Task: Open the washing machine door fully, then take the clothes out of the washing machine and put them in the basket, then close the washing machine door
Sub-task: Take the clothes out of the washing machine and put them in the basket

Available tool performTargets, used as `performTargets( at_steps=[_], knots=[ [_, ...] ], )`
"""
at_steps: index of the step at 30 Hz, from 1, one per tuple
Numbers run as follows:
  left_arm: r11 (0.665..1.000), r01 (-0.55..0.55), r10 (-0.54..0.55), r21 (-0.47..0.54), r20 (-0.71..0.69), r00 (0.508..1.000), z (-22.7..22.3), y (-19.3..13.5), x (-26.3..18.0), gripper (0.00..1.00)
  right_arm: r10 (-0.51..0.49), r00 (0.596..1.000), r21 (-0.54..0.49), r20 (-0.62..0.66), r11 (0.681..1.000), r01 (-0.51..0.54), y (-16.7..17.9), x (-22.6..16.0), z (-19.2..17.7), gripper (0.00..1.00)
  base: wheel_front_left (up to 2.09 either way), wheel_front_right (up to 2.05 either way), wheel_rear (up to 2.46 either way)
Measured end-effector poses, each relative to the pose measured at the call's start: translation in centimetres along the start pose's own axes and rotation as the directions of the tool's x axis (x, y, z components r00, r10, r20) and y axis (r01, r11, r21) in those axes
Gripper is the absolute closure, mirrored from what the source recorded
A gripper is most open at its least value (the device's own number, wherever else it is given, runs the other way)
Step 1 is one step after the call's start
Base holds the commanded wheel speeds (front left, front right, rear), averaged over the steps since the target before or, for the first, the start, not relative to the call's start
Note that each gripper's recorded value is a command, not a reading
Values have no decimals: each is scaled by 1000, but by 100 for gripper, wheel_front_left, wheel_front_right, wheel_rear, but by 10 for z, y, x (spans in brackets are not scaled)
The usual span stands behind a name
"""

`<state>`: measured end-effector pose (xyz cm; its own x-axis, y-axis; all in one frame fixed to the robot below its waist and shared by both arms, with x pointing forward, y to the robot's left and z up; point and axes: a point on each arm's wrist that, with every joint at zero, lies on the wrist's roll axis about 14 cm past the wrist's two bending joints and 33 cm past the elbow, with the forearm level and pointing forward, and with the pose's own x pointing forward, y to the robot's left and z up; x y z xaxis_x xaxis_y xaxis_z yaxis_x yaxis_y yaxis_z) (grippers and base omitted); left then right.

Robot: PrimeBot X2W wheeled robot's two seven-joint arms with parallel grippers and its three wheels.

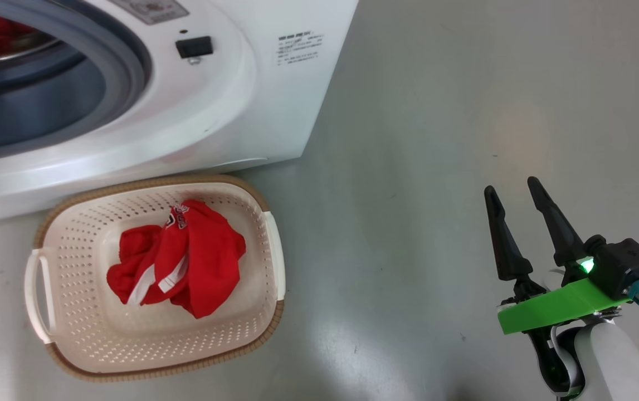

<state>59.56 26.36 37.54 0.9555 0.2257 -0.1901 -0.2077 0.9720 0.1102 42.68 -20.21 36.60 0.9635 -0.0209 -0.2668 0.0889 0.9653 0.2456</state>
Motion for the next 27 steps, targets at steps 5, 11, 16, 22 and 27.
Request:
performTargets(
  at_steps=[5, 11, 16, 22, 27],
  knots=[
    [998, 19, -16, -58, 56, 998, 22, -2, -3, 100, 13, 1000, 4, 8, 1000, -13, 5, 0, 3, 0, 0, 0, 0],
    [994, 44, -34, -99, 101, 994, 35, 1, -27, 100, 34, 999, 9, 31, 999, -34, 13, -2, 12, 0, 0, 0, 0],
    [989, 74, -54, -131, 151, 987, 51, -1, -50, 100, 54, 997, 13, 53, 998, -55, 21, -6, 21, 0, 0, 0, 0],
    [981, 95, -57, -167, 219, 974, 73, 2, -81, 100, 67, 996, 20, 57, 997, -68, 27, -17, 24, 0, 0, 0, 0],
    [979, 104, -54, -173, 271, 961, 91, 8, -106, 100, 79, 995, 25, 58, 996, -81, 32, -26, 25, 0, 0, 0, 0]
  ],
)
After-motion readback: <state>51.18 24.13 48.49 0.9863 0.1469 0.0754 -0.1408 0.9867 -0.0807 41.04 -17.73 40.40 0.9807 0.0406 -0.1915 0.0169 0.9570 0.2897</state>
